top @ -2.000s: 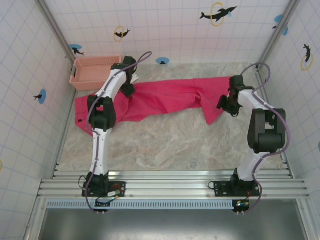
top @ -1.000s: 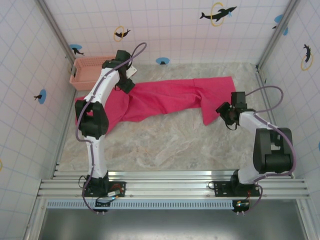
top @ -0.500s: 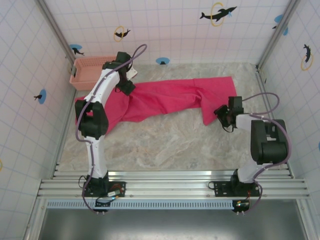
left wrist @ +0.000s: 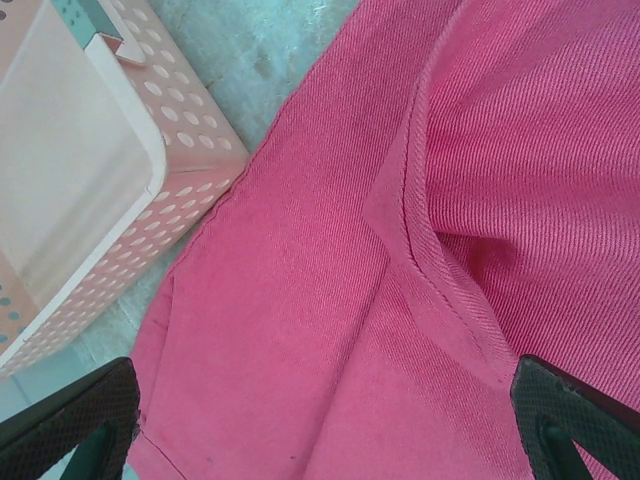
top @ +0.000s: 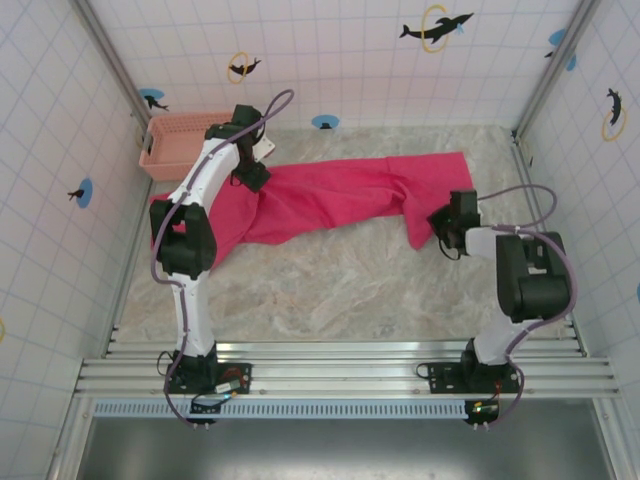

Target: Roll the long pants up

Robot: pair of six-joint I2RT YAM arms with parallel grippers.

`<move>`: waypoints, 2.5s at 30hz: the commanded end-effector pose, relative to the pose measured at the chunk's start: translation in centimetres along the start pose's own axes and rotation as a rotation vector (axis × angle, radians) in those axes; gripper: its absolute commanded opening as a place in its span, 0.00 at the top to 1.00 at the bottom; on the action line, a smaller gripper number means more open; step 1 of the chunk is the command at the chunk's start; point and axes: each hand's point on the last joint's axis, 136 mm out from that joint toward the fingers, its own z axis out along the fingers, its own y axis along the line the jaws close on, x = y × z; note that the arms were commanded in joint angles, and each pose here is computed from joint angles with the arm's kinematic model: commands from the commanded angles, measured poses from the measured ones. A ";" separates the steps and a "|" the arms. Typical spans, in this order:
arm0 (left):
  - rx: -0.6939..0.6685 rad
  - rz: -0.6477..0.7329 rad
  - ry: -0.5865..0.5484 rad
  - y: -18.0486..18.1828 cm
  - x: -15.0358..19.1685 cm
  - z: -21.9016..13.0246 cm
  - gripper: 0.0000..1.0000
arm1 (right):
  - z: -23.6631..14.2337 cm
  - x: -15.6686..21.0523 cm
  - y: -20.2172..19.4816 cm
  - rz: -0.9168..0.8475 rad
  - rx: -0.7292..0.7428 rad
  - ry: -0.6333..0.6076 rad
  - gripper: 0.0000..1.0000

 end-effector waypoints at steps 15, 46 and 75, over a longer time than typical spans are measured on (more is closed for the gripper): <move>0.000 -0.015 0.007 0.1 0.6 -0.5 0.02 | -0.7 -16.0 9.5 -0.394 0.272 -0.273 1.00; 0.005 -0.082 0.095 0.7 4.5 1.1 0.03 | 5.5 -21.4 6.3 -0.419 0.382 -0.280 1.00; 0.062 -0.196 0.147 -2.2 7.7 1.9 0.02 | 4.6 -7.0 10.5 -0.781 0.344 0.057 0.11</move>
